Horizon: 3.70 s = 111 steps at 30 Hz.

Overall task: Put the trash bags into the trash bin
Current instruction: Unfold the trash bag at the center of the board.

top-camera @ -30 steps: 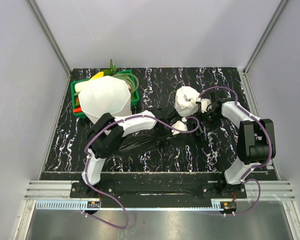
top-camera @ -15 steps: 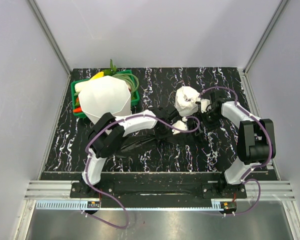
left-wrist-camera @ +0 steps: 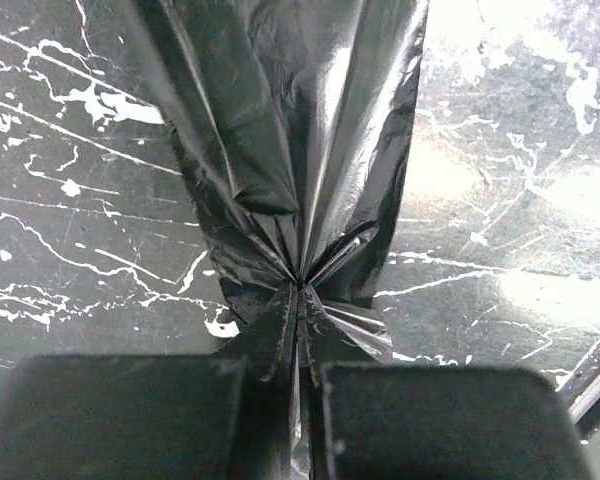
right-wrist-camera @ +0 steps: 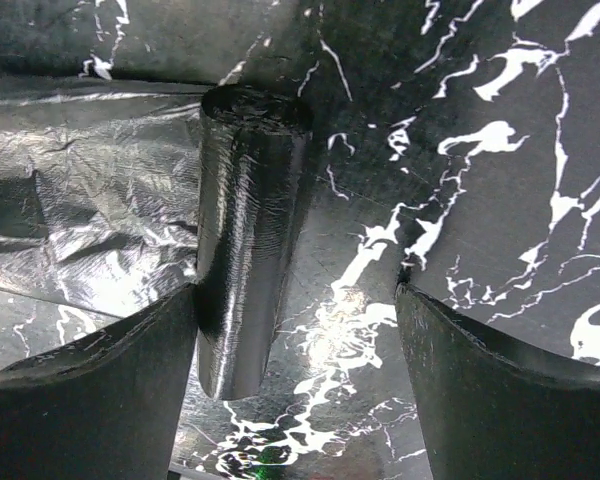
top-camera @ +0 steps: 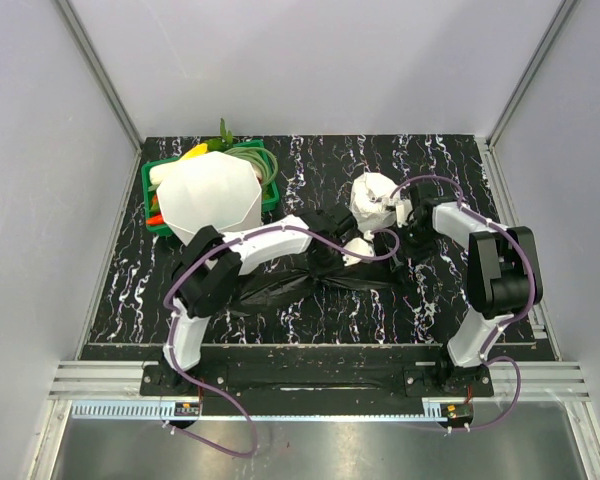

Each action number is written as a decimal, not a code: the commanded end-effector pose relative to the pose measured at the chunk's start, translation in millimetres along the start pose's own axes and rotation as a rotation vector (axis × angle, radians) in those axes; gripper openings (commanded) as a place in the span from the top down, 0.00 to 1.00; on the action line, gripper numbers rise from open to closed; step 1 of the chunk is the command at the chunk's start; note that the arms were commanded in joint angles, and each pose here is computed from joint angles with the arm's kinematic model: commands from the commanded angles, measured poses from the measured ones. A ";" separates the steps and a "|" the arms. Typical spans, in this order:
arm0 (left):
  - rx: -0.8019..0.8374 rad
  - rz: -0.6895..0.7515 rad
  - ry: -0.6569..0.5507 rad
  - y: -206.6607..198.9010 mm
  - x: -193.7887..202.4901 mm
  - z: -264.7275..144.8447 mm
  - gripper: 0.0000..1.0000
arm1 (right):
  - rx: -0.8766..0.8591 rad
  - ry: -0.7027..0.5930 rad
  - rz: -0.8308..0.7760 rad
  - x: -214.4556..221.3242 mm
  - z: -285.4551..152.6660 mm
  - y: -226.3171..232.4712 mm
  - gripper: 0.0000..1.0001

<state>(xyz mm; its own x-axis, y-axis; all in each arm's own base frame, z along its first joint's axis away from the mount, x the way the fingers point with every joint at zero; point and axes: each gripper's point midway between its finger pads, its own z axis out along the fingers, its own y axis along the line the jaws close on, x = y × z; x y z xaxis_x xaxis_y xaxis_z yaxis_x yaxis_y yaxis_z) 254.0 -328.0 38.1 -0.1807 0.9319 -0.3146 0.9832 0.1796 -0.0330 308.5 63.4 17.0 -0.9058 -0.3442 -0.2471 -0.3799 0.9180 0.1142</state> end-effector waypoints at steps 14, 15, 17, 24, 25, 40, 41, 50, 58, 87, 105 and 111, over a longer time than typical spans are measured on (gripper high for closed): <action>-0.054 -0.050 0.010 19.6 45.5 -34.5 1.00 | 0.121 -0.085 0.007 -3.3 -48.8 -39.3 0.16; -0.046 -0.053 -0.005 19.1 39.9 -35.4 1.00 | 0.091 -0.094 0.015 -5.2 -49.9 -33.5 0.16; -0.022 -0.067 -0.050 17.4 24.1 -39.9 1.00 | 0.068 -0.099 0.021 -6.1 -50.6 -29.6 0.16; 0.022 -0.011 -0.156 8.8 -37.4 -40.7 0.15 | 0.153 -0.077 0.016 -7.9 -44.7 -48.8 0.16; 0.028 -0.001 -0.164 6.1 -44.9 -39.0 0.14 | 0.167 -0.073 0.010 -8.6 -44.3 -51.4 0.16; 0.072 0.040 -0.132 -16.1 -89.0 18.5 0.01 | 0.062 -0.067 0.027 -13.8 -26.1 -62.2 0.16; 0.067 0.043 -0.124 -16.4 -88.8 21.8 0.01 | 0.046 -0.060 0.027 -12.6 -21.9 -60.3 0.16; 0.077 0.066 -0.019 -19.1 -57.1 50.4 0.18 | 0.058 -0.052 0.031 -9.1 -7.3 -74.5 0.16; 0.122 0.060 0.093 -28.6 -17.1 61.5 1.00 | 0.062 -0.070 0.057 -5.4 -15.0 -81.3 0.16; 0.063 0.099 0.239 51.7 48.5 -18.5 1.00 | -0.016 -0.038 0.110 20.2 -12.2 -57.0 0.17; 0.141 0.055 0.046 33.5 0.8 -12.4 0.15 | -0.129 -0.157 0.083 -8.3 -36.5 -30.5 0.17; 0.101 0.071 -0.034 33.2 -26.6 -6.2 0.02 | -0.169 -0.165 0.059 -20.6 -36.7 -15.2 0.17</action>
<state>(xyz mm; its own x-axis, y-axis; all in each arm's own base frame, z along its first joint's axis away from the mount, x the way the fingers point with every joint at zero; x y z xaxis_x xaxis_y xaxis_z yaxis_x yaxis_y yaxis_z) 287.0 -313.1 39.4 -0.1369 0.9601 -0.2439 0.9843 0.1041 -0.1427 312.1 29.8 33.3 -0.9194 -0.2282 -0.3204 -0.3187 0.9095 0.2670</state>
